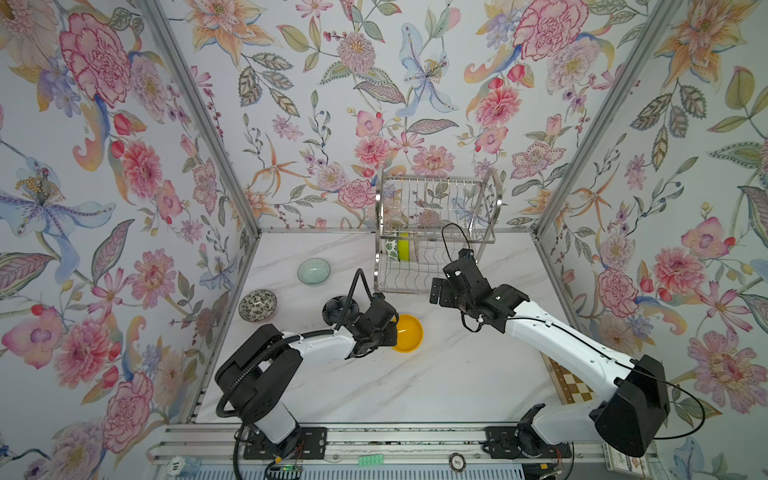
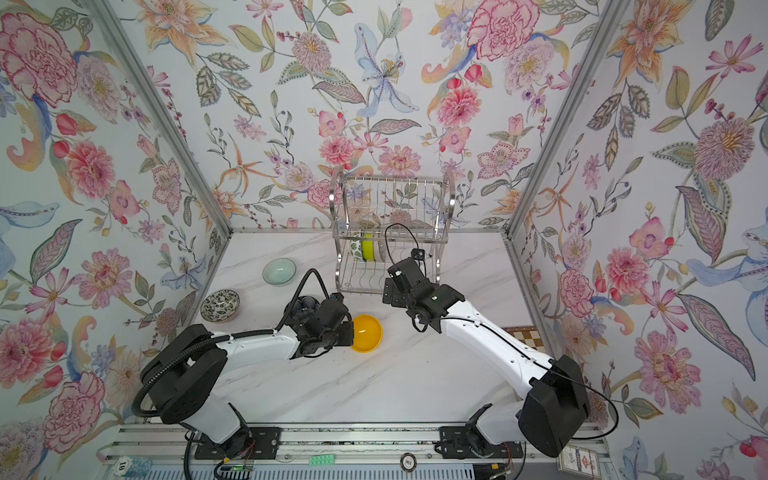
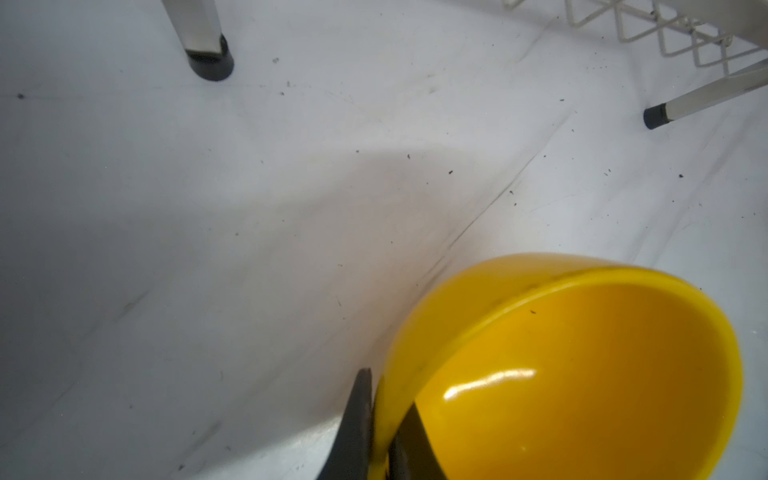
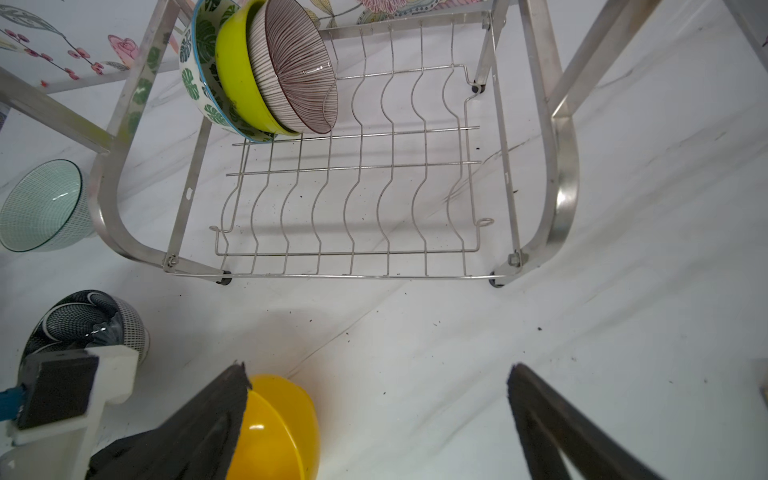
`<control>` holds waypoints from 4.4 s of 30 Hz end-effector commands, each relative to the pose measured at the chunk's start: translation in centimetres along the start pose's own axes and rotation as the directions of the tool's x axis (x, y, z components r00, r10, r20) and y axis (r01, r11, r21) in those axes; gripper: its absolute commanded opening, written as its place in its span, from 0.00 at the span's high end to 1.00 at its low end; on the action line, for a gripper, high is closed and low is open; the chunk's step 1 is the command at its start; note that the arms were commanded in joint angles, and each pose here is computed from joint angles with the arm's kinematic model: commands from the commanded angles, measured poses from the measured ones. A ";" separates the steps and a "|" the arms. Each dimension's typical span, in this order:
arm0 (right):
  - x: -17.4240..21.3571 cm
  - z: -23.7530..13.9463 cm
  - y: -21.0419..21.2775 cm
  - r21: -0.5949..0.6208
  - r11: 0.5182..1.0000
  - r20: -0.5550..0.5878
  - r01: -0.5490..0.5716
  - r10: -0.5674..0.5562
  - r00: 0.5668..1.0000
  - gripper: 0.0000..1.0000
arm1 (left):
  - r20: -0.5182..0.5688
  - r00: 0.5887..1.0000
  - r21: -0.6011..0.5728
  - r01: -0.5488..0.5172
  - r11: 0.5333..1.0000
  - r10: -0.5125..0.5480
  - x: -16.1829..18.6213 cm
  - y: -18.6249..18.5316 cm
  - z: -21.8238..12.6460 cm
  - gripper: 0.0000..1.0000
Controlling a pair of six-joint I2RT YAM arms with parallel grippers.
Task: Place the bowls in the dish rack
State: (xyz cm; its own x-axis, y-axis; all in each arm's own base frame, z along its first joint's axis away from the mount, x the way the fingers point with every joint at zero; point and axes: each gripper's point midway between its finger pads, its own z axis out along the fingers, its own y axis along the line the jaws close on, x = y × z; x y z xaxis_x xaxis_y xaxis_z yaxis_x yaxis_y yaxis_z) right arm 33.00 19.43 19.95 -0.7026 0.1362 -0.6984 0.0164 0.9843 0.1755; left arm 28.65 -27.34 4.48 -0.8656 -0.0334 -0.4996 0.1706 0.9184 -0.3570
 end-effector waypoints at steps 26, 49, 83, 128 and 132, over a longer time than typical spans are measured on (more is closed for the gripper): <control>-3.9 -2.0 3.6 -0.226 0.852 -0.002 -0.473 0.485 0.875 0.01 | 0.633 0.774 -0.072 0.065 0.995 -0.005 -10.5 -2.4 -9.9 1.00; -6.6 -4.7 7.0 -0.442 0.196 -0.304 -0.875 0.885 0.352 0.21 | 0.856 0.492 -0.199 0.034 0.979 0.157 -14.7 -6.4 -9.6 1.00; -8.9 -0.5 9.8 -0.456 -0.019 -0.402 -0.890 0.897 0.186 0.78 | 0.876 0.435 -0.245 0.032 0.969 0.208 -15.4 -7.2 -9.4 1.00; -9.3 0.2 5.3 -0.558 0.157 -0.254 -0.815 0.903 0.347 1.00 | 0.675 0.737 0.044 -0.043 0.998 0.002 -14.0 -4.0 -10.3 0.01; -8.9 0.1 5.1 -0.589 0.261 -0.207 -0.765 0.866 0.455 1.00 | 0.631 0.776 0.073 -0.052 0.996 -0.006 -13.6 -3.3 -10.9 0.01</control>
State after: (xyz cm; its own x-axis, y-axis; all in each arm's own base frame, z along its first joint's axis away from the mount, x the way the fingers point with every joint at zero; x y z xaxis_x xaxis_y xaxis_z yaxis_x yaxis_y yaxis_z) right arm 40.02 23.18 24.16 -0.3962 0.9136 0.0914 0.2579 0.0152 0.9661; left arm 35.80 -25.67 23.02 -0.2667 -0.3055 -0.9141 0.2242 0.9028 -0.3671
